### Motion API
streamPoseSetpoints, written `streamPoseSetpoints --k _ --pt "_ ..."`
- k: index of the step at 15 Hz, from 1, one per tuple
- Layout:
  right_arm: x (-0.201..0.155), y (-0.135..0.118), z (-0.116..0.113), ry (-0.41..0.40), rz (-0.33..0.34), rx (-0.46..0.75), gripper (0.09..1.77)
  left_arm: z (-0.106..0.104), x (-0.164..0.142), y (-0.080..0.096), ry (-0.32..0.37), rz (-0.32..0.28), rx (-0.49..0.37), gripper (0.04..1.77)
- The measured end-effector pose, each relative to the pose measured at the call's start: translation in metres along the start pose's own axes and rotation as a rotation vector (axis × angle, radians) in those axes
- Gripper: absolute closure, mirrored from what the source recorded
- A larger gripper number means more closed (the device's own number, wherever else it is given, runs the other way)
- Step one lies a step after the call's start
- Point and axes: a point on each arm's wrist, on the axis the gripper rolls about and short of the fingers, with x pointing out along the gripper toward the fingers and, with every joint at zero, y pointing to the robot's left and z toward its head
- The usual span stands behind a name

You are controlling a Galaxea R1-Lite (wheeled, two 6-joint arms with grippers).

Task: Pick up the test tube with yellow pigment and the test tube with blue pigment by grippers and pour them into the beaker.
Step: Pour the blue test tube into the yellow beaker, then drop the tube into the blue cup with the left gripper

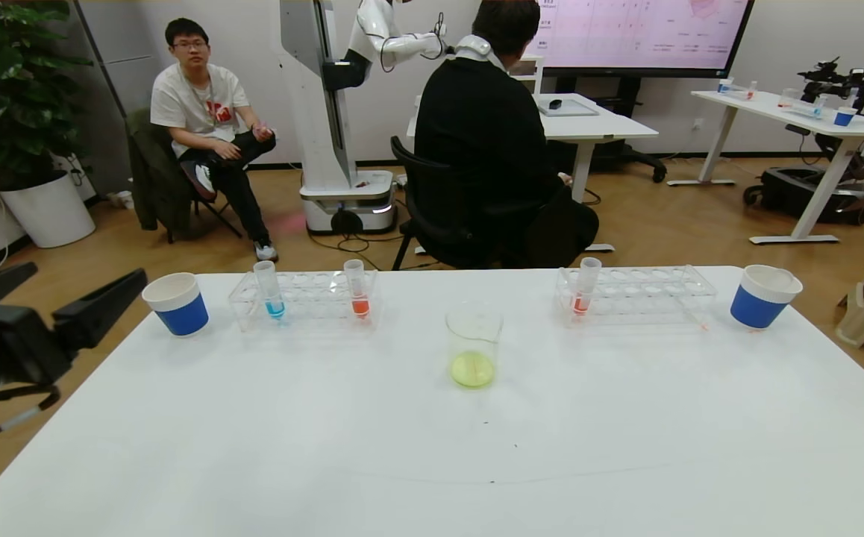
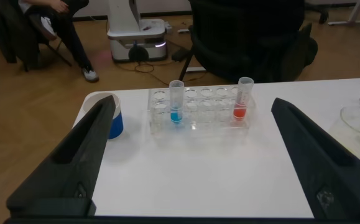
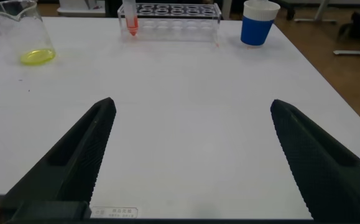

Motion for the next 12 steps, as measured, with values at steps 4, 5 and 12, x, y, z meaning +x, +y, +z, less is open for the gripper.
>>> streamPoseSetpoints --k 4,5,12 --pt "0.0 0.0 0.0 0.0 0.0 0.0 0.12 -0.029 0.068 0.0 -0.009 0.017 -0.007 0.06" --pt "0.0 0.0 0.0 0.0 0.0 0.0 0.12 -0.038 0.082 0.0 -0.011 0.029 -0.009 0.06" --pt "0.0 0.0 0.0 0.0 0.0 0.0 0.12 -0.115 0.148 -0.003 0.026 0.066 -0.015 0.06"
